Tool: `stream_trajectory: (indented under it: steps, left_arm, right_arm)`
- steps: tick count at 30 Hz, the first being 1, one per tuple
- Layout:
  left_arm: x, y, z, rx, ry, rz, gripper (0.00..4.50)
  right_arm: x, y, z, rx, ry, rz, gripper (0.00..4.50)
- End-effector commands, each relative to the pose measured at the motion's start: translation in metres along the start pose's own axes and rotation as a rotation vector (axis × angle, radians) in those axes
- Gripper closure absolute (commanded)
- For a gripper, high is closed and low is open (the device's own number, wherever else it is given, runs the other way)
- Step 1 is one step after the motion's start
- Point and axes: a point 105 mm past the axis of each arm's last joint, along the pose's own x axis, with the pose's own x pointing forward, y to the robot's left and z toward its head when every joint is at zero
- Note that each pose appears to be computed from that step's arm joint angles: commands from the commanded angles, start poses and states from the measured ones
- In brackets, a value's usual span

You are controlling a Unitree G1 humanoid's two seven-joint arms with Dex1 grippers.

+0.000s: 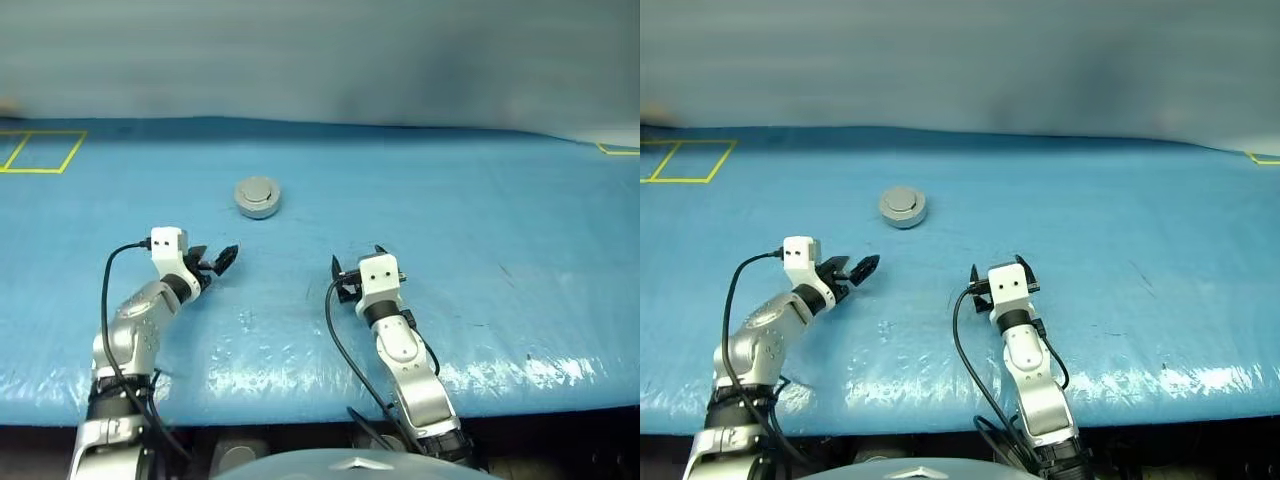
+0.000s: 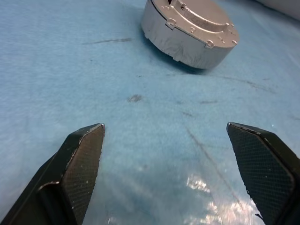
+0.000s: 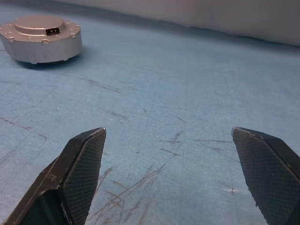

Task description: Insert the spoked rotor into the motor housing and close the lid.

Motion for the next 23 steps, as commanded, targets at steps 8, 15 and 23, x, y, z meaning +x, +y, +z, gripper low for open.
stream_trajectory:
  steps: [8,15,23]
  left_arm:
    - [-0.028,-0.047,0.014,0.247,-0.330,0.021,0.04]
    - [-0.030,-0.055,-0.009,0.185,-0.284,0.085,0.04]
    - [-0.028,-0.060,-0.010,0.284,-0.264,0.035,0.04]
  right_arm:
    - [-0.014,-0.026,0.000,0.039,-0.026,-0.068,0.00]
    - [-0.022,-0.026,-0.009,0.057,0.008,-0.094,0.00]
    - [-0.018,-0.018,-0.008,0.040,0.003,-0.066,0.00]
